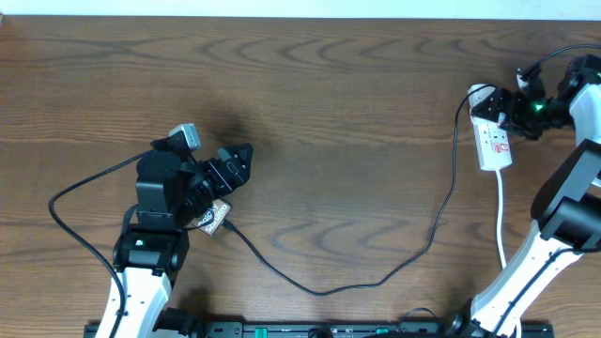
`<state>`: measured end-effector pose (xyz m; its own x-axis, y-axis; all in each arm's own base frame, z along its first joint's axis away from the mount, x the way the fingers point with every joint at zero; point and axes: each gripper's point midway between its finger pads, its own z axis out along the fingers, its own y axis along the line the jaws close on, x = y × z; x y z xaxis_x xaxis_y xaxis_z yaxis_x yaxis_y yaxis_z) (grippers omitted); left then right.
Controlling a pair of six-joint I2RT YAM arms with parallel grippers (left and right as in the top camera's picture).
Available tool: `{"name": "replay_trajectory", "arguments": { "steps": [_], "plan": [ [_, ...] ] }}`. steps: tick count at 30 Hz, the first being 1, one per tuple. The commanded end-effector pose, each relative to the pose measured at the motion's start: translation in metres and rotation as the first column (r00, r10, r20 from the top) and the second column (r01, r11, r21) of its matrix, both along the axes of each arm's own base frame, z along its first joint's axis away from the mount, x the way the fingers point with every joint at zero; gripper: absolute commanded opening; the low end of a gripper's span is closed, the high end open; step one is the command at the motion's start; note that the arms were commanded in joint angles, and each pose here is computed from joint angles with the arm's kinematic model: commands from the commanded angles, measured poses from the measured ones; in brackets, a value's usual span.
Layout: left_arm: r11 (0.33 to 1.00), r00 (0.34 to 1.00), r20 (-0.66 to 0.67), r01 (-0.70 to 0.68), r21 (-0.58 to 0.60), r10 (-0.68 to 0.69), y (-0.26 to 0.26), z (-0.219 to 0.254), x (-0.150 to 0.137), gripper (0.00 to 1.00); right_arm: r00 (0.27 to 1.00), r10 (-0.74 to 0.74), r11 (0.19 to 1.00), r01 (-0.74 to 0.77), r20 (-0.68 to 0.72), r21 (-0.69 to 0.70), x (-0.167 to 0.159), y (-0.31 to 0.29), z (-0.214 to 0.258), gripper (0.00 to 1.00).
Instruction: Plug charger to phone and switch on socket
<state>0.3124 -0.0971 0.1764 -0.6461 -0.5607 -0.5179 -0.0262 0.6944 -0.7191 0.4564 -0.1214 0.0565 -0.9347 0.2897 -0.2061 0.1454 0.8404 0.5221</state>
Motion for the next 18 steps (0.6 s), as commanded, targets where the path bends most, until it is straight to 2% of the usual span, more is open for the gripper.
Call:
{"name": "replay_trajectory", "arguments": {
  "steps": [1,7,12,18],
  "plan": [
    [1.000,0.999,0.045,0.004,0.021,-0.005,0.000,0.015,0.004,0.87,0.999,-0.040,0.999,0.040,0.025,-0.022,0.006,-0.022,0.028,0.96],
    [1.000,0.999,0.045,0.004,0.021,-0.005,0.000,0.015,0.004,0.87,0.997,-0.066,0.991,0.061,-0.034,-0.122,-0.006,-0.039,0.068,0.99],
    [1.000,0.999,0.045,0.004,0.021,-0.005,0.000,0.015,0.004,0.87,0.991,-0.104,0.991,0.096,-0.088,-0.092,-0.023,-0.029,0.109,0.99],
    [1.000,0.999,0.044,0.004,0.021,-0.005,0.000,0.014,0.004,0.87,0.955,-0.252,0.968,0.246,-0.154,-0.054,-0.037,-0.022,0.145,0.99]
  ]
}}
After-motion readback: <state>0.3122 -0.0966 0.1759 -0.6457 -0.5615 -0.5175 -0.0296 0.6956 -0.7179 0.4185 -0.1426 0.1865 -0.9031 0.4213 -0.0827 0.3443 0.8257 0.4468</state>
